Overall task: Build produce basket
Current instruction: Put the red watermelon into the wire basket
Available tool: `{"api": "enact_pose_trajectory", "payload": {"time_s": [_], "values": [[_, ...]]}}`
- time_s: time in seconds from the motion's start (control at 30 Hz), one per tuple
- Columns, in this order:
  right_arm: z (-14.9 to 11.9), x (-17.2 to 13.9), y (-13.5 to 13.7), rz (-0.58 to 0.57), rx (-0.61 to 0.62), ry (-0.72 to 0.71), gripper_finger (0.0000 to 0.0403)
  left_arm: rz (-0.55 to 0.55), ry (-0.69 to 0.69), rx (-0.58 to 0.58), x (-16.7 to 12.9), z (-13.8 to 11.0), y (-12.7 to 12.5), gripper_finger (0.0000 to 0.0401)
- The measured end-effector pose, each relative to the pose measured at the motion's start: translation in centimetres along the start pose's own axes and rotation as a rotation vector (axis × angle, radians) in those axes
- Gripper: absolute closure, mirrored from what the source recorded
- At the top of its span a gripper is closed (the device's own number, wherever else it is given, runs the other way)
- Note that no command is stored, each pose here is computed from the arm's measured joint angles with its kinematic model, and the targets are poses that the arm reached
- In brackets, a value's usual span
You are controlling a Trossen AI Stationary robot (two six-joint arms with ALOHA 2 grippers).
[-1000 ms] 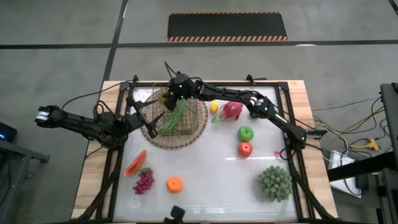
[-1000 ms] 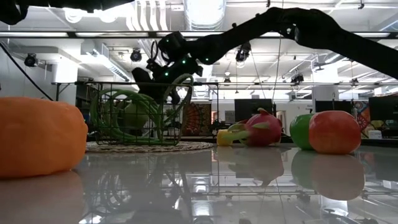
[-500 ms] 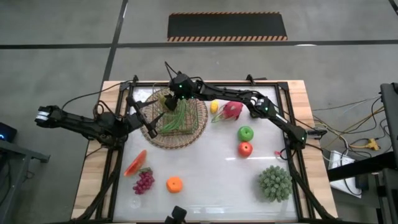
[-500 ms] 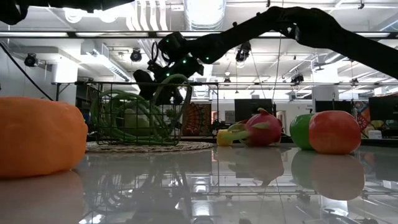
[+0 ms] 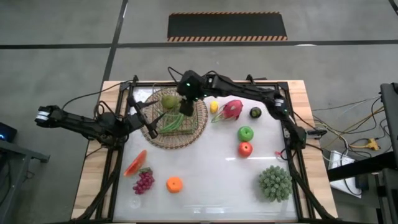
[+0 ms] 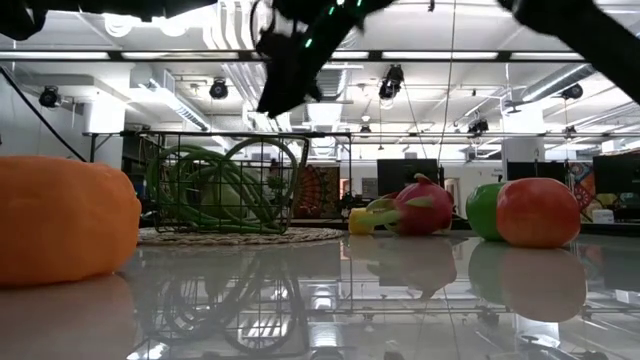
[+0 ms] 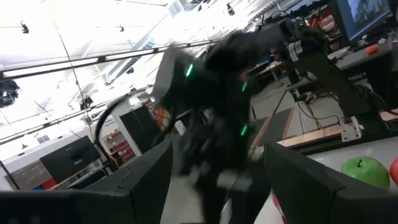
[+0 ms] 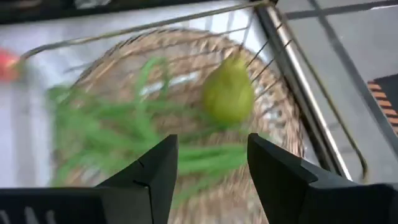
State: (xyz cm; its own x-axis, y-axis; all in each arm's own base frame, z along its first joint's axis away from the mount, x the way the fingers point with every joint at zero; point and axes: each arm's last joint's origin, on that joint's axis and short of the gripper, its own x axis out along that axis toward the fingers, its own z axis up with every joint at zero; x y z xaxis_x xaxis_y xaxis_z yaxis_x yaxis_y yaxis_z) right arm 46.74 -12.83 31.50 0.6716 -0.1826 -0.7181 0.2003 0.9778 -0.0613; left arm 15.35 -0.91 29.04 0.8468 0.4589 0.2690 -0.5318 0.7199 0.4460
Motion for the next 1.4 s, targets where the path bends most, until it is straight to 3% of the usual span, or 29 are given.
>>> {"api": "enact_pose_trajectory", "payload": {"time_s": [0.33,0.47,0.67,0.9,1.17,1.4], "values": [[-2.5,-8.6,6.4,0.107,-0.068,0.146,0.0247,-0.017,0.001,0.004,0.2,-0.1,-0.3,0.0166],[-4.9,-10.3,9.0,0.149,-0.087,0.156,0.0255,-0.038,0.007,0.016,0.4,-0.3,-0.7,0.0166],[-8.7,-11.7,11.9,0.214,-0.084,0.055,0.0268,-0.051,0.006,0.02,1.1,-0.3,-1.4,0.0166],[-13.6,-12.2,13.3,0.274,-0.159,-0.072,0.0282,-0.036,-0.013,-0.005,2.0,-0.4,-2.4,0.0166],[-18.0,-12.4,13.1,0.3,-0.242,-0.28,0.0296,-0.091,0.033,-0.197,2.4,-1.2,-4.2,0.0166],[-20.2,-13.2,12.5,0.287,-0.314,-0.464,0.0307,-0.199,-0.008,-0.331,1.7,0.5,-5.4,0.0166]]}}
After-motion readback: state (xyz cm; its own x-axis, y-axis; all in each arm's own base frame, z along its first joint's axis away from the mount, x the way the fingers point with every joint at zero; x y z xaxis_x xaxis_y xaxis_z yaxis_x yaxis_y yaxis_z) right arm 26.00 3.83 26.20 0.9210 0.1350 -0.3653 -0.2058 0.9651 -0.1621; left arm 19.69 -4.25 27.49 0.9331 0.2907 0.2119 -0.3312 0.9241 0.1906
